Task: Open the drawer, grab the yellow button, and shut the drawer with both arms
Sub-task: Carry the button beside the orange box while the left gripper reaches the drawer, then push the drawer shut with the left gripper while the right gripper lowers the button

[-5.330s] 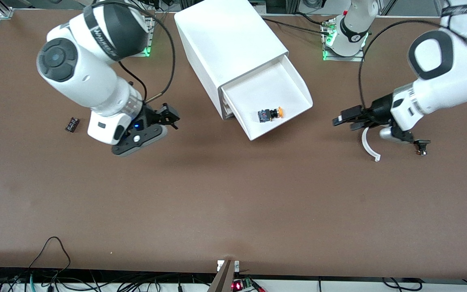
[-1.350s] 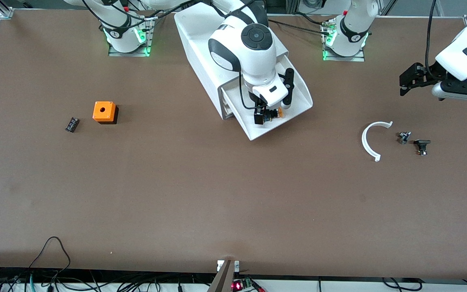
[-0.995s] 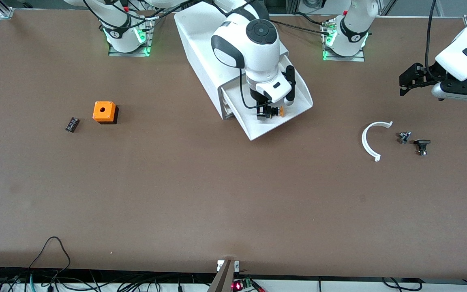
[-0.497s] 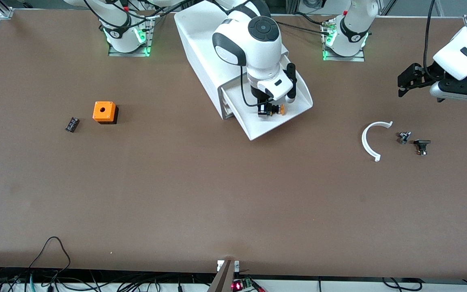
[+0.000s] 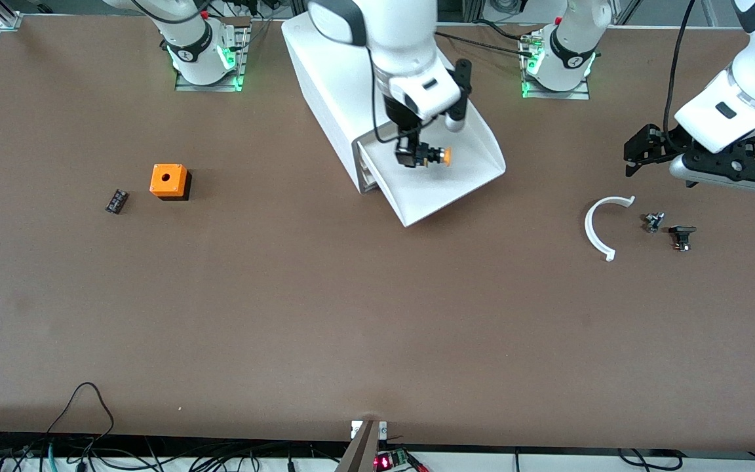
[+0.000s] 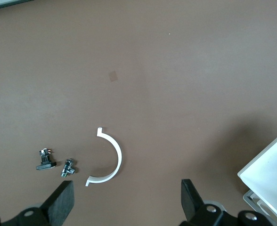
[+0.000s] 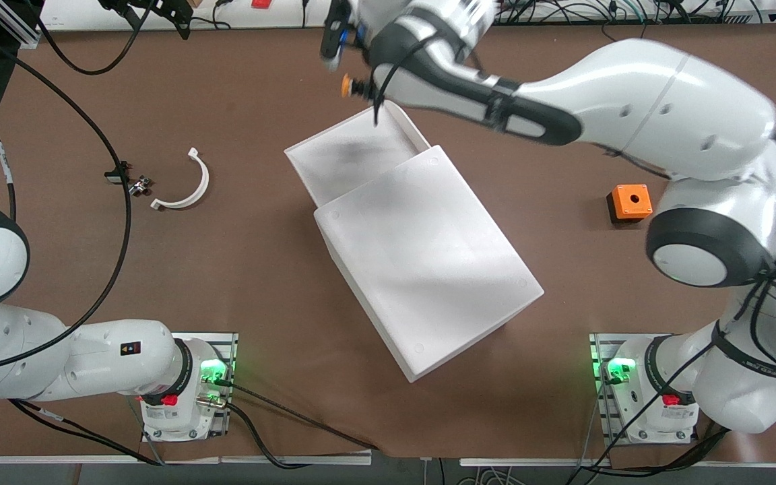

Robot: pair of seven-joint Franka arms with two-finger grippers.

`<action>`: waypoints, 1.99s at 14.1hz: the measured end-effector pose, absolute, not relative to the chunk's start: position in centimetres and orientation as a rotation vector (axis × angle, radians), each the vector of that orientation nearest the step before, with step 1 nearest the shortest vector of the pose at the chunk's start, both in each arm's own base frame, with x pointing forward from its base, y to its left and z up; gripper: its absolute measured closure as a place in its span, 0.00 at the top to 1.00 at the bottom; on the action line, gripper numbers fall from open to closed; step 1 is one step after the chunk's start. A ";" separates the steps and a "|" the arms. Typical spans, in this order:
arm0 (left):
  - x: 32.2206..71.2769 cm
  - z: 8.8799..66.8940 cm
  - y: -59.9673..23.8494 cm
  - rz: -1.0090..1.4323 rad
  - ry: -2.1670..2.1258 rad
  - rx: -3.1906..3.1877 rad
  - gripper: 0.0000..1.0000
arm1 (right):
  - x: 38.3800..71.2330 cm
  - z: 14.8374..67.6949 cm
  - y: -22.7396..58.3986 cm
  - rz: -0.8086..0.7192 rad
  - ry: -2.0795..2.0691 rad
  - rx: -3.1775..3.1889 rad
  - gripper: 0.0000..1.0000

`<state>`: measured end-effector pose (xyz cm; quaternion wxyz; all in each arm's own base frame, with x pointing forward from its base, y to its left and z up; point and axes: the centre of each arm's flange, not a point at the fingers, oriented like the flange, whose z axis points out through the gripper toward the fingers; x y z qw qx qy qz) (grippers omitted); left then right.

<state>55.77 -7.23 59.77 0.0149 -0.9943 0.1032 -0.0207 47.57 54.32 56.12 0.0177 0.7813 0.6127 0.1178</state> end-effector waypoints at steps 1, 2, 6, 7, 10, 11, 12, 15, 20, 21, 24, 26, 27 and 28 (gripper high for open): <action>55.8 59.8 -7.2 -0.064 0.321 -3.095 1.00 | 49.2 58.4 51.7 0.403 1.838 2.463 0.42; 55.8 59.8 -7.2 -0.064 0.321 -3.095 1.00 | 51.3 60.3 48.5 0.435 1.762 2.503 0.42; 56.0 58.0 -8.2 -0.080 0.341 -3.095 1.00 | 59.5 62.1 35.2 0.438 1.390 2.707 0.42; 56.1 57.1 -8.8 -0.086 0.327 -3.107 1.00 | 60.8 61.4 32.5 0.414 1.294 2.761 0.42; 55.8 53.2 -13.2 -0.123 0.114 -3.157 1.00 | 63.5 58.6 26.9 0.326 1.062 2.866 0.42; 55.4 51.6 -15.4 -0.137 0.013 -3.169 1.00 | 64.1 57.5 25.3 0.290 0.997 2.889 0.42; 54.9 49.9 -17.6 -0.149 -0.084 -3.181 1.00 | 64.7 56.4 23.7 0.252 0.935 2.906 0.42; 53.2 44.4 -22.6 -0.186 -0.327 -3.215 1.00 | 66.1 52.5 18.2 0.127 0.699 2.957 0.42; 51.0 37.6 -24.2 -0.163 -0.572 -3.219 1.00 | 66.4 43.1 7.5 -0.116 0.321 2.994 0.42; 50.8 37.2 -24.3 -0.151 -0.615 -3.212 1.00 | 66.2 41.2 5.5 -0.141 0.280 2.999 0.42; 50.2 36.7 -25.2 -0.131 -0.711 -3.197 1.00 | 65.0 36.4 2.2 -0.182 0.220 3.008 0.42; 49.0 35.6 -26.5 -0.088 -0.727 -3.185 1.00 | 64.0 33.3 1.4 -0.178 0.218 3.014 0.42; 48.0 34.9 -27.6 -0.062 -0.722 -3.183 1.00 | 63.4 31.8 1.3 -0.170 0.220 3.017 0.42; 46.8 34.4 -28.9 -0.040 -0.715 -3.182 1.00 | 62.8 30.4 1.2 -0.158 0.224 3.021 0.42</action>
